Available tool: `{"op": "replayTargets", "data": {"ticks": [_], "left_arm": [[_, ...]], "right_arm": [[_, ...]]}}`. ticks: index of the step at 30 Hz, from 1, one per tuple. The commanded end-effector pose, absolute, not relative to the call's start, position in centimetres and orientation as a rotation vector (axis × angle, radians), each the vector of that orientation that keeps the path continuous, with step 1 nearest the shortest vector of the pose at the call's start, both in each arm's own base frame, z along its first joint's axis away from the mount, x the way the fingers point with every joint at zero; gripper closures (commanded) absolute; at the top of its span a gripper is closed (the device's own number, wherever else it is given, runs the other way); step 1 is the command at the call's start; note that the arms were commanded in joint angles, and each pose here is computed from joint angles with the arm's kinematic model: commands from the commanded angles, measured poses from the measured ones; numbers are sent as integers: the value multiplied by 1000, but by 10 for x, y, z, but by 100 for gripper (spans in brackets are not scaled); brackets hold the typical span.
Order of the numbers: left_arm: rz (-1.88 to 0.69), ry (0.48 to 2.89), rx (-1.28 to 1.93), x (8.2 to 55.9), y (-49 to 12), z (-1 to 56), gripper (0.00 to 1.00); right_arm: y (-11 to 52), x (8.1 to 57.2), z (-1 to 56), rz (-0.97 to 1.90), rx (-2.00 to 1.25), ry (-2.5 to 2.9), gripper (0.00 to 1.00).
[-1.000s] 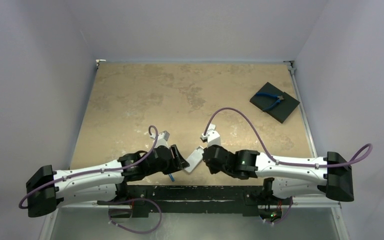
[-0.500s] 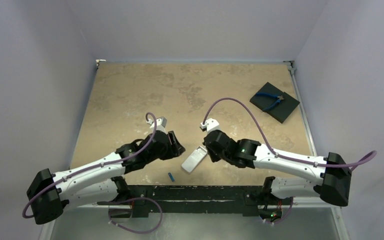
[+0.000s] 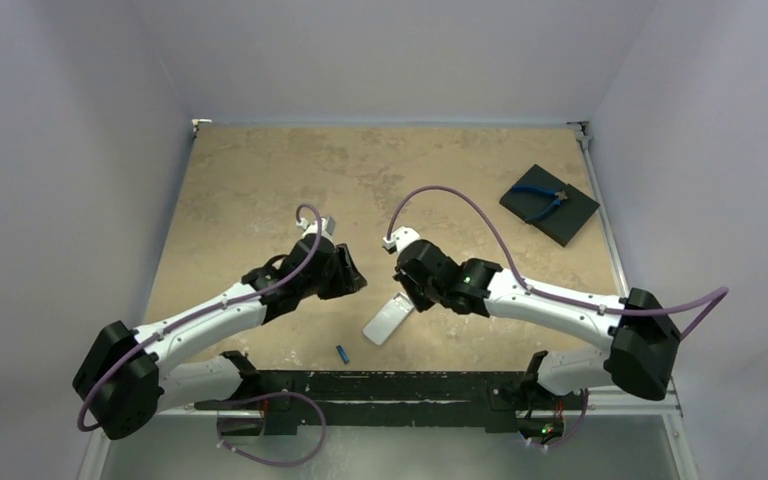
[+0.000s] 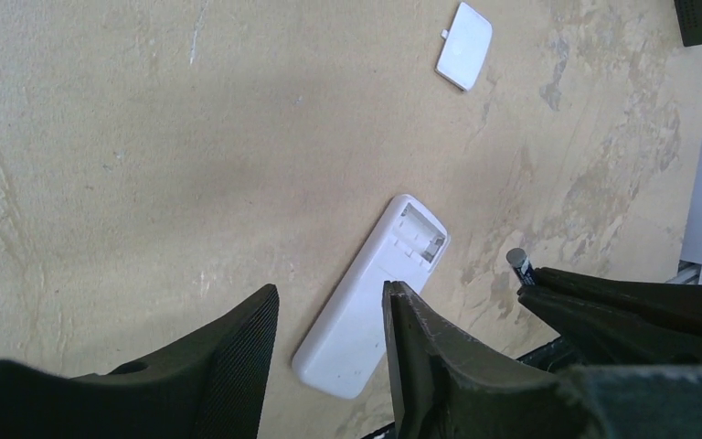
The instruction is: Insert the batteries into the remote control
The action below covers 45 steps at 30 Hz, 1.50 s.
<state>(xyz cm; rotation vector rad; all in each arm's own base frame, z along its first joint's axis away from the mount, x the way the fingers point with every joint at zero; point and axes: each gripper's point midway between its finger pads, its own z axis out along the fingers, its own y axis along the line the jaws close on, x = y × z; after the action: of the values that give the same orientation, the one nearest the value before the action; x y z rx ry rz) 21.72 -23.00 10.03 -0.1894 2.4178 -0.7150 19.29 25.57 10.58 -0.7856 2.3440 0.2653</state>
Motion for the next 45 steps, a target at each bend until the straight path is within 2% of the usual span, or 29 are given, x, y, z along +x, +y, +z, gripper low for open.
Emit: {"op": "replayTargets", "data": {"ticks": [1,26,45], "left_arm": [[-797,2369,-144,233,-242,111,55],[-824,2431,-194,248,-235,75,53],[-839,2429,-206,247,-233,73,53]], "right_arm": [[266,202,113,278,-861,2314,100],[272,217,70,223,-937,2414,100],[276,219,59,225,-936,2440,94]]}}
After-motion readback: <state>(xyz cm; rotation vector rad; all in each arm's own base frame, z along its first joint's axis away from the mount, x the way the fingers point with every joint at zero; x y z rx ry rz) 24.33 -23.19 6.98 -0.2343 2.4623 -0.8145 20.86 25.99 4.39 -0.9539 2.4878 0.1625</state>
